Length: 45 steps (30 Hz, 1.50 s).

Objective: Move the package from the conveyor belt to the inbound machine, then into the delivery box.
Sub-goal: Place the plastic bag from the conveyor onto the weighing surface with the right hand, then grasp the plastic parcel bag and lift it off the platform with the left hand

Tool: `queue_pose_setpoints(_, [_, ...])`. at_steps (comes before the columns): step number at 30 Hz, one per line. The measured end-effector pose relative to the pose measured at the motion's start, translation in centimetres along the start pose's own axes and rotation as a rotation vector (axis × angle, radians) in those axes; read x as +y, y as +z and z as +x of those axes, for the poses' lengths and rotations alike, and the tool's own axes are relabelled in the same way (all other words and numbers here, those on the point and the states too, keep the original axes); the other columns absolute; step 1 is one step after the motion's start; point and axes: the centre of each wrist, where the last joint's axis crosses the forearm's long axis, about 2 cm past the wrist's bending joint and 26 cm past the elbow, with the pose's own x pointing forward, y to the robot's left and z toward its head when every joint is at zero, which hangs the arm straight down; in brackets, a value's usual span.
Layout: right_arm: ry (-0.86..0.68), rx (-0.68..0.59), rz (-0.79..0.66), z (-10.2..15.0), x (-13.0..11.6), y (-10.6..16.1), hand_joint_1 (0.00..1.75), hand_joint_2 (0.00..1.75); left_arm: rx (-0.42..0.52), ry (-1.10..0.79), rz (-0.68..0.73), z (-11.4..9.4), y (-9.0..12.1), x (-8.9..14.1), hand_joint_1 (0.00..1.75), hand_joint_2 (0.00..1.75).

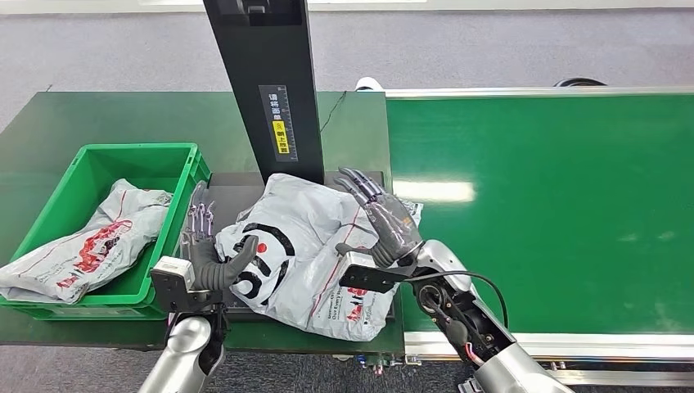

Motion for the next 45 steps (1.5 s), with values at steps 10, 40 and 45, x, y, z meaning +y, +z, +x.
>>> queue_pose_setpoints(10, [-0.017,-0.002,-0.028,0.1,-0.2,0.2,0.00,1.75,-0.001,0.003,-0.004,0.0,0.0,0.0,0.00,1.75])
queue_pose_setpoints(40, [-0.519,0.196,-0.704,-0.6,-2.5,10.4,0.00,1.75,-0.215,-0.295,0.023,2.0,-0.5,1.4,0.00,1.75])
queue_pose_setpoints(45, [-0.521,0.199,-0.707,-0.6,-2.5,10.5,0.00,1.75,-0.279,-0.393,0.040,2.5,-1.2,1.8,0.00,1.75])
